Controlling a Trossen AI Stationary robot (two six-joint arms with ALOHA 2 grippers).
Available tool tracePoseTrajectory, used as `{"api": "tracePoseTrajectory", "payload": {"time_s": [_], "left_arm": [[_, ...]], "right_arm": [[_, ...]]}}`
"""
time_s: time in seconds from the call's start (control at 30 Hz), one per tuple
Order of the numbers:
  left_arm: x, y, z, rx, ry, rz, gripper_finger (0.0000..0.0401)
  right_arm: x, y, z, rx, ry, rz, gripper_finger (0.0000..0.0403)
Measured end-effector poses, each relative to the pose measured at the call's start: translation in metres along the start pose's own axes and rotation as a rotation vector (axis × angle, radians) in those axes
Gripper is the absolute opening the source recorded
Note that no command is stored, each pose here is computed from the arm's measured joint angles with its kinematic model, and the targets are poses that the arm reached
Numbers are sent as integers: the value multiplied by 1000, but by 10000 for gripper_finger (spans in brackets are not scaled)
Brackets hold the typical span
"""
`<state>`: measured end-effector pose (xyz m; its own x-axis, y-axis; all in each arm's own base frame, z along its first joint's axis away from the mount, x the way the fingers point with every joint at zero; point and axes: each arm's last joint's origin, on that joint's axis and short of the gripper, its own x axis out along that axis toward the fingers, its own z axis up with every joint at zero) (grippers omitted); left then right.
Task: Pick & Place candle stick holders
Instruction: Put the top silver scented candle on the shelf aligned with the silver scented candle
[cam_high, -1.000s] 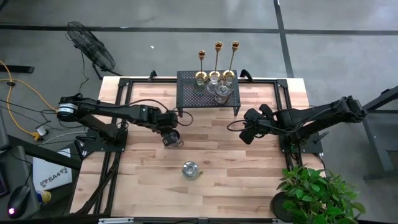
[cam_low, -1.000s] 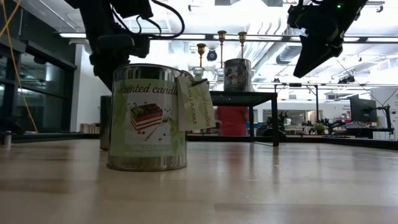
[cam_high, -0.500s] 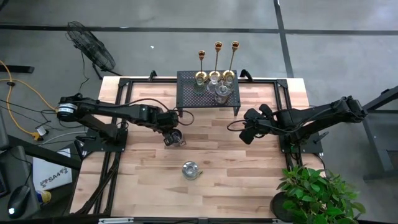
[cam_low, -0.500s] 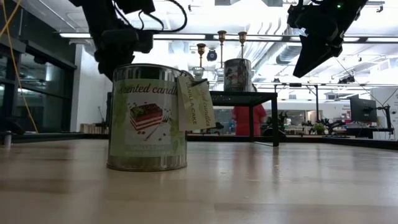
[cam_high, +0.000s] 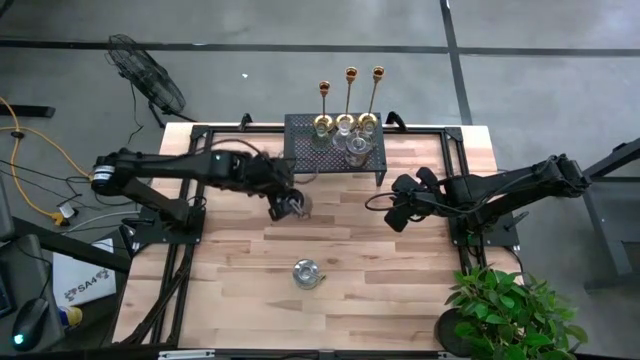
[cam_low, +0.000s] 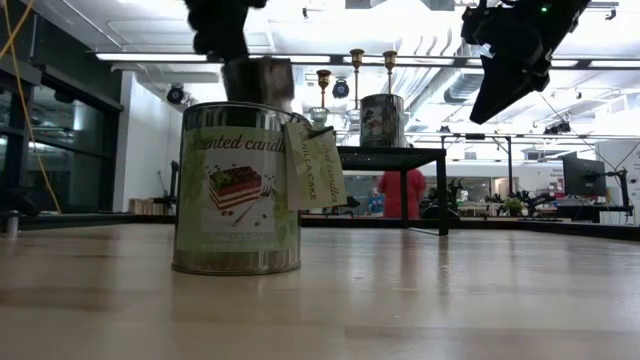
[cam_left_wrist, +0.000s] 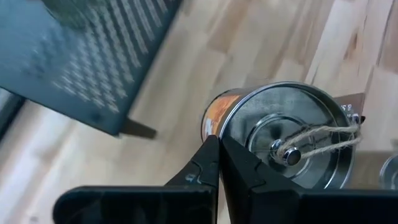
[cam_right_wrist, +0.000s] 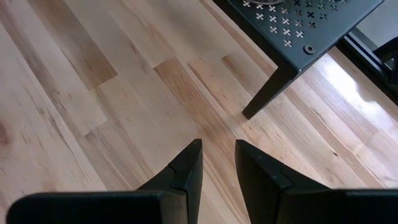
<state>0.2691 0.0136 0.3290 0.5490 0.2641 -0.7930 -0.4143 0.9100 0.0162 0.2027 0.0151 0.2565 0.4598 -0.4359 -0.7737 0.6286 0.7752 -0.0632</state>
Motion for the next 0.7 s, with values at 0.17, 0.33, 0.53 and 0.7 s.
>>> {"api": "tracePoseTrajectory", "payload": {"time_s": [0.17, 0.33, 0.53, 0.7], "left_arm": [[-21, 13, 23, 5, -78, 32, 0], [-28, 37, 37, -21, -110, 81, 0], [-24, 69, 41, -70, -94, 107, 0], [-12, 85, 47, -91, -94, 99, 0]], "right_arm": [[0, 0, 0, 1, -1, 1, 87], [0, 0, 0, 1, -1, 1, 87], [0, 0, 0, 1, -1, 1, 87], [0, 0, 0, 1, -2, 2, 87]]}}
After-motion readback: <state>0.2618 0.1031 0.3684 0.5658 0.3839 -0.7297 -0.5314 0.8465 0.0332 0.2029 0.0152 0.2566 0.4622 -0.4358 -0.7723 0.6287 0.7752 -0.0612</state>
